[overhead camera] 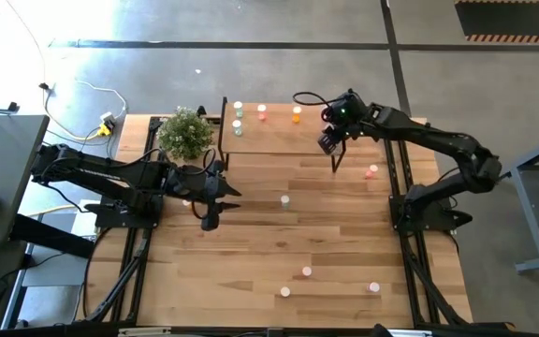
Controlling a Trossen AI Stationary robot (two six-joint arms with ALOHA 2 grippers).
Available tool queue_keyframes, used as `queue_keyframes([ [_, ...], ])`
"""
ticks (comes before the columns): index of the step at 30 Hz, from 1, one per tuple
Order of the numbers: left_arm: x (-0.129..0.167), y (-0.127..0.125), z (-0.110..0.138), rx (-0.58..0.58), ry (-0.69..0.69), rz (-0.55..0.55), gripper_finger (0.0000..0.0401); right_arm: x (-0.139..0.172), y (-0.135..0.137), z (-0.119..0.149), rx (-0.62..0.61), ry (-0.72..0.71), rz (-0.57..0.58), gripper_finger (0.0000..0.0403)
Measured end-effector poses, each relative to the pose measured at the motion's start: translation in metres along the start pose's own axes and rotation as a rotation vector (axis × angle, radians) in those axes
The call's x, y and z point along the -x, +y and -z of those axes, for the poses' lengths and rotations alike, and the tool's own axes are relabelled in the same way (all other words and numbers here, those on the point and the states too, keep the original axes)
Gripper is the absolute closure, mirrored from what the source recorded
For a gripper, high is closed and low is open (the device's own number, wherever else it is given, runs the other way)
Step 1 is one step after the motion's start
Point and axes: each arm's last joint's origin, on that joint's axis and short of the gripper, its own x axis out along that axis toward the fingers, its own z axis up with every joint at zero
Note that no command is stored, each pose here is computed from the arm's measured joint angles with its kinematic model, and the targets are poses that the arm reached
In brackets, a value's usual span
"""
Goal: Pick and place medicine bottles onto shelf by color
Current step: Put the top purple pill bottle on the shelf aligned with the other purple pill bottle
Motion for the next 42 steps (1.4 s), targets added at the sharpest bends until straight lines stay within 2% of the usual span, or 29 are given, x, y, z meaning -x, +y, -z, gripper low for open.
queue_keyframes([
  [5, 0.0, 0.0, 0.0, 0.0, 0.0, 0.0, 0.0261, -0.0002, -0.0007, -0.0035, 0.009, -0.033, 0.003, 0.0291],
  [42, -0.0001, 0.0011, 0.0003, -0.006, 0.004, -0.011, 0.0261, -0.0037, 0.0004, -0.0019, 0.034, -0.008, 0.006, 0.0284],
])
